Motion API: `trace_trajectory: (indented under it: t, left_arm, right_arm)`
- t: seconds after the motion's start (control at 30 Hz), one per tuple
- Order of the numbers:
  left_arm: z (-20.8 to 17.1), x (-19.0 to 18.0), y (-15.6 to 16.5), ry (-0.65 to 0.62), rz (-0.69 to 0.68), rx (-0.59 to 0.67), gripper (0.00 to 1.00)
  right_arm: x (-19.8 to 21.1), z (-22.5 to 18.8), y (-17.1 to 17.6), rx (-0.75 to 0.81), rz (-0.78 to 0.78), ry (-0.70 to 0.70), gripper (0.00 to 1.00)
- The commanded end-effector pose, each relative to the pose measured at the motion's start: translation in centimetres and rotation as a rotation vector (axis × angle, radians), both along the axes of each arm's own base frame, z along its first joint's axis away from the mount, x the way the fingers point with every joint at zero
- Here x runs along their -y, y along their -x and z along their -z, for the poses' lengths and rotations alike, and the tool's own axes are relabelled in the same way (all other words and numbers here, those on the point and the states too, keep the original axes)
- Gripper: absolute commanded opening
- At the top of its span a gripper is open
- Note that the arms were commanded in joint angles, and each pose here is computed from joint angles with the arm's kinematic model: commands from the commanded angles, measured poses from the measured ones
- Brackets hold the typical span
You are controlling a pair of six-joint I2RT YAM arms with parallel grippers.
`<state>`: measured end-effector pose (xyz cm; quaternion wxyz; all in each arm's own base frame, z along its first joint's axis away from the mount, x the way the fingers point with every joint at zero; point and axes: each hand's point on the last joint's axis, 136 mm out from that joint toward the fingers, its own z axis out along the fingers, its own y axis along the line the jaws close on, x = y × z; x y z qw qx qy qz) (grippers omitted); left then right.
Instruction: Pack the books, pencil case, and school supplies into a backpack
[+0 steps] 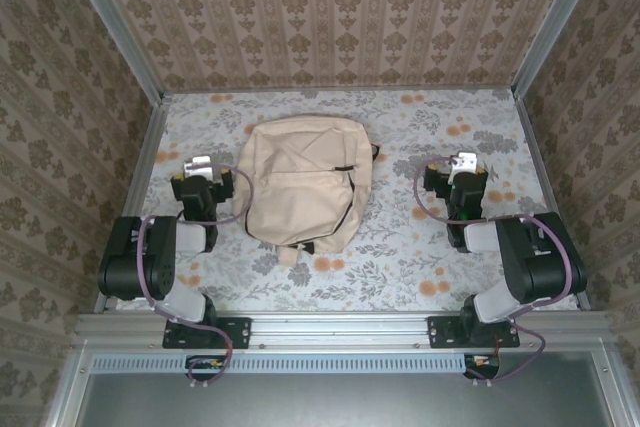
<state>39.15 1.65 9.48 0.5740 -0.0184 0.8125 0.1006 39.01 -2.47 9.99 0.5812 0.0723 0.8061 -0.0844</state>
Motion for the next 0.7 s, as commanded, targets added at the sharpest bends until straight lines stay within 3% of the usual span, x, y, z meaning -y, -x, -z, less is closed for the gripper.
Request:
trace_trajectory:
  t: [0.0,0.67]
  left_arm:
    - [-0.29,-0.01,-0.34,0.004,0.006,0.001,1.0]
    - [-0.06,0.69,-0.67,0.027,0.069,-0.017,1.0]
  right_arm:
    - [-0.26,-0.06,-0.47,0.0,-0.01,-0.027,1.0]
    - [-0.29,-0.04,-0.43,0.001,-0.012,-0.028,1.0]
